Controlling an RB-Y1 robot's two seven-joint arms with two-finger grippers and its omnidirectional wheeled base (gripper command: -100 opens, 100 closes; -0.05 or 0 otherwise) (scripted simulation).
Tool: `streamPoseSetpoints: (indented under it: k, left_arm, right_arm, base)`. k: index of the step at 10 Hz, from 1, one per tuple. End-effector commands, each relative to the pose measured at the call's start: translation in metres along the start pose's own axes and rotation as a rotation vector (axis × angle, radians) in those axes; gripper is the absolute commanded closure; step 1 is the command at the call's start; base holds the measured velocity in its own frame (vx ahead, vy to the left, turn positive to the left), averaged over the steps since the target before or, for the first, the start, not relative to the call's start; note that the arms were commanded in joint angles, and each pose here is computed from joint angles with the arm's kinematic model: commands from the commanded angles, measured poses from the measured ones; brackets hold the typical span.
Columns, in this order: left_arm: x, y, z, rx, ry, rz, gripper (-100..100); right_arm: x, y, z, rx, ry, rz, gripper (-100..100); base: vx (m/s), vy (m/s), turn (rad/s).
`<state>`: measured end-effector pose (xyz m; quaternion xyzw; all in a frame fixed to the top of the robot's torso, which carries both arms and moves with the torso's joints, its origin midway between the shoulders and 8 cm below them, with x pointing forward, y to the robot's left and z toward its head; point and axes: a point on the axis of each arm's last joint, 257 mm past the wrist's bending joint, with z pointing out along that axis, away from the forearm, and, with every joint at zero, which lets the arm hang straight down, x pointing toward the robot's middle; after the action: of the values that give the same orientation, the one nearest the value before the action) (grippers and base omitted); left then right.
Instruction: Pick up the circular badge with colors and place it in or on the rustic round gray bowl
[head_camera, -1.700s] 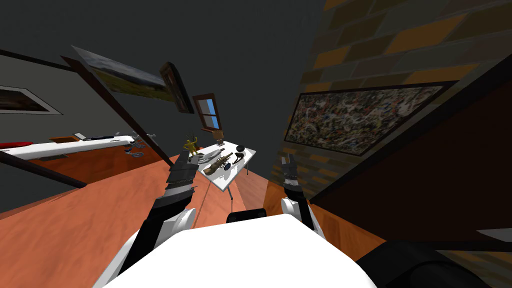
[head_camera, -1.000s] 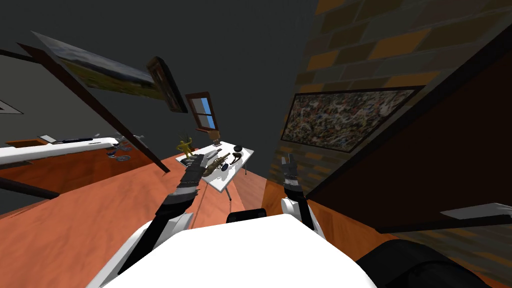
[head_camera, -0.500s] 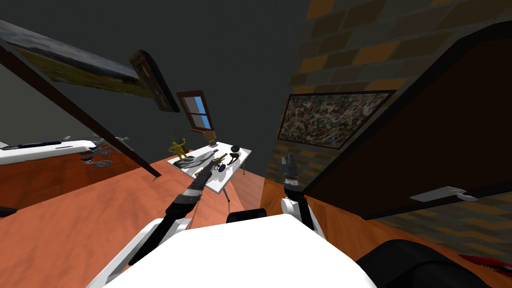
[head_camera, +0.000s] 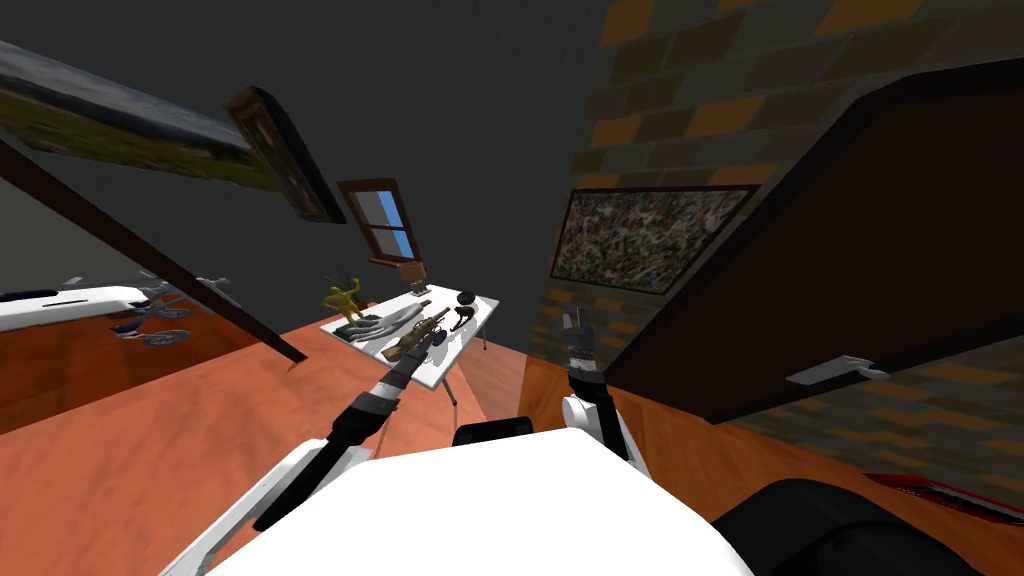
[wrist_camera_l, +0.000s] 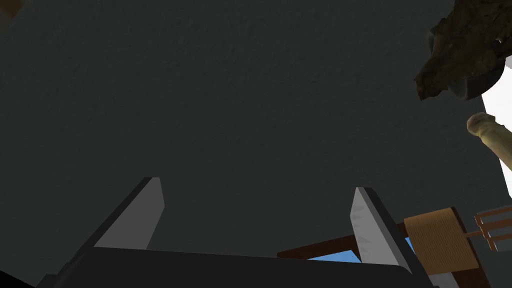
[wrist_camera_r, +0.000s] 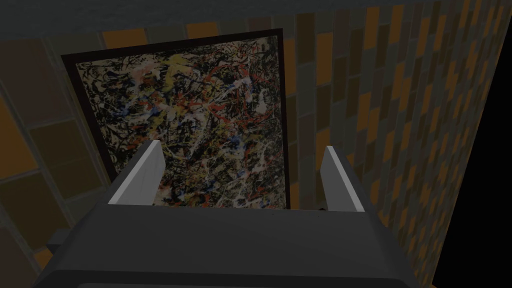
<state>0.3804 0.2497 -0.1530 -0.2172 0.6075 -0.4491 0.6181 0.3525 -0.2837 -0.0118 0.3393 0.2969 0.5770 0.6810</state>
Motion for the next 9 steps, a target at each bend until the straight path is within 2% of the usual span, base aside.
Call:
streamPoseSetpoints:
  k: [1,2,3,4,5,7,8,9]
  left_arm:
    - [0.016,0.023,-0.007,-0.052,0.066,0.020,-100]
    - [0.025,0.040,-0.014,-0.088,0.107,0.034,-100]
    - [0.025,0.041,-0.015,-0.088,0.122,0.049,-100]
    - [0.032,0.058,-0.023,-0.126,0.164,0.065,-100]
    - [0.032,0.058,-0.024,-0.126,0.169,0.071,-100]
    - [0.043,0.092,-0.043,-0.200,0.249,0.107,-100]
    - [0.041,0.095,-0.045,-0.205,0.262,0.121,-100]
    - [0.044,0.113,-0.057,-0.245,0.302,0.143,-100]
  right_arm:
    - [0.000,0.000,0.000,0.000,0.000,0.000,0]
    - [0.000,0.000,0.000,0.000,0.000,0.000,0]
    - [0.000,0.000,0.000,0.000,0.000,0.000,0]
    - [0.000,0.000,0.000,0.000,0.000,0.000,0]
    - [0.000,0.000,0.000,0.000,0.000,0.000,0]
    - [0.000,0.000,0.000,0.000,0.000,0.000,0]
    - [0.000,0.000,0.000,0.000,0.000,0.000,0]
    - [0.000,0.000,0.000,0.000,0.000,0.000,0]
  base:
    - [-0.006,-0.002,-0.140]
    - [-0.005,-0.003,-0.188]
    - [-0.004,0.002,-0.049]
    - [-0.002,-0.004,-0.098]
    - [0.000,-0.002,-0.061]
    - [0.002,-0.007,-0.142]
    - [0.002,-0.003,-0.090]
    - [0.003,-0.007,-0.121]
